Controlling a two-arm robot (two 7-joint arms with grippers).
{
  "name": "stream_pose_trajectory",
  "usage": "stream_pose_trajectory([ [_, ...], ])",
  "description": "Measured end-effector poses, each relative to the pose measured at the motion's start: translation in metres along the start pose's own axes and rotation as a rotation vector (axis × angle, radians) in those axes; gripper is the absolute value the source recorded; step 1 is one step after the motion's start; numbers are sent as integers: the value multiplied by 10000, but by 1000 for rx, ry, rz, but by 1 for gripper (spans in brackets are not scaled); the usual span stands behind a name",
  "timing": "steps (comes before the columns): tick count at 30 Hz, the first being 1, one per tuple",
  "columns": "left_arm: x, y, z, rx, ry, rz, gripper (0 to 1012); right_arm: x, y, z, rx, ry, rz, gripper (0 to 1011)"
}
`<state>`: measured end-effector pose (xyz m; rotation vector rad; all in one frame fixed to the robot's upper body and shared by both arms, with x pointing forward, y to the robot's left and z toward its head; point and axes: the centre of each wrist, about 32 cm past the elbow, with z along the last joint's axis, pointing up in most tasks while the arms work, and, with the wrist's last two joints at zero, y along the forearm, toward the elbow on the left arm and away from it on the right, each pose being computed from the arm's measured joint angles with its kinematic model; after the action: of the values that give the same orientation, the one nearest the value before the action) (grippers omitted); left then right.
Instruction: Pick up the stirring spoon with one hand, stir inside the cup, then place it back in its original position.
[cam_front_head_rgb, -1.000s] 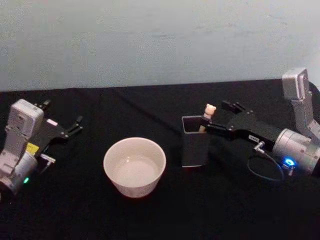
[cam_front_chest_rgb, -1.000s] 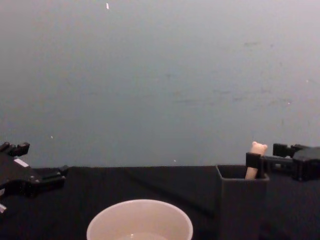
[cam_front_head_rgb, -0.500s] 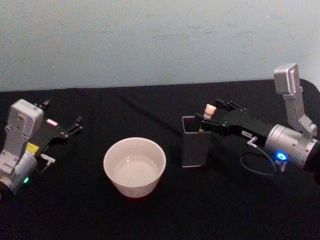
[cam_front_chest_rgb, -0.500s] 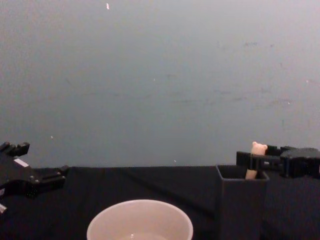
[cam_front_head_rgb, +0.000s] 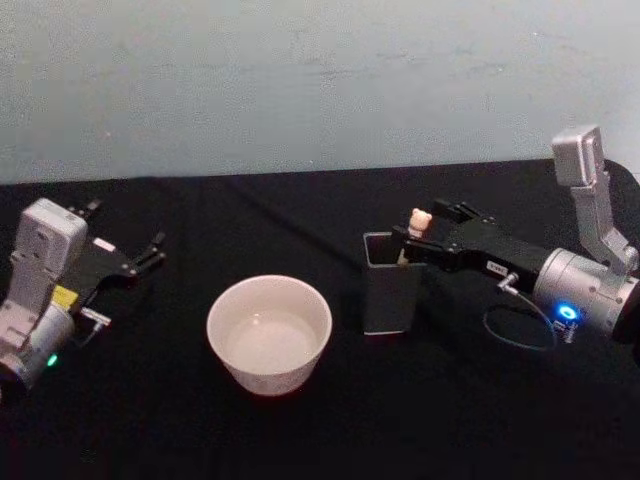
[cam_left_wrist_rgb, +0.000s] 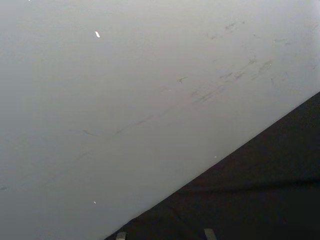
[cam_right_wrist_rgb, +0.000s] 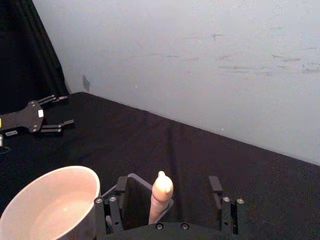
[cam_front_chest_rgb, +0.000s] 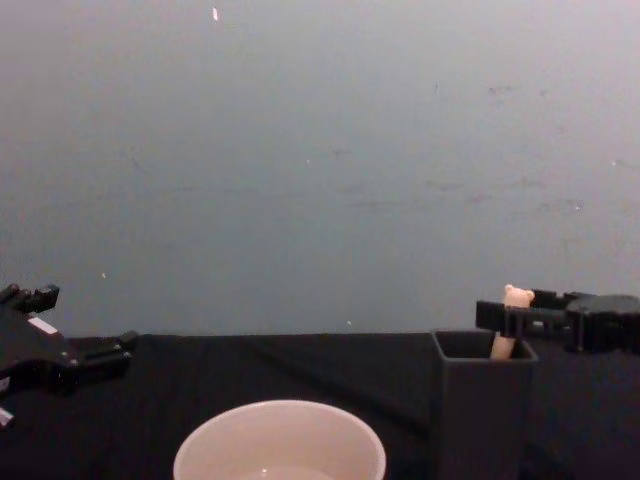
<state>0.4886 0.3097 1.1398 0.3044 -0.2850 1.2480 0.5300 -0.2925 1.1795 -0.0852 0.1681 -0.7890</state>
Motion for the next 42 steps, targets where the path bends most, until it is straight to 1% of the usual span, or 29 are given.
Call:
stream_pose_trajectory([
  [9,0,0,0,0,0,0,1002,12,-30,4,-1,7,11,1003],
  [33,0,0,0,0,0,0,1001,11,-30,7,1,7,11,1003],
  [34,0,0,0,0,0,0,1001,11,-30,7,1,7,11,996],
  [39,0,0,0,0,0,0,1001,12,-30,7,1,6,11,870],
  [40,0,0,0,0,0,0,1001,11,-30,7,1,6,11,861],
  [41,0,0,0,0,0,0,1001,12,-30,7,1,6,11,821],
  [42,0,0,0,0,0,0,1001,11,-30,7,2,6,11,811],
])
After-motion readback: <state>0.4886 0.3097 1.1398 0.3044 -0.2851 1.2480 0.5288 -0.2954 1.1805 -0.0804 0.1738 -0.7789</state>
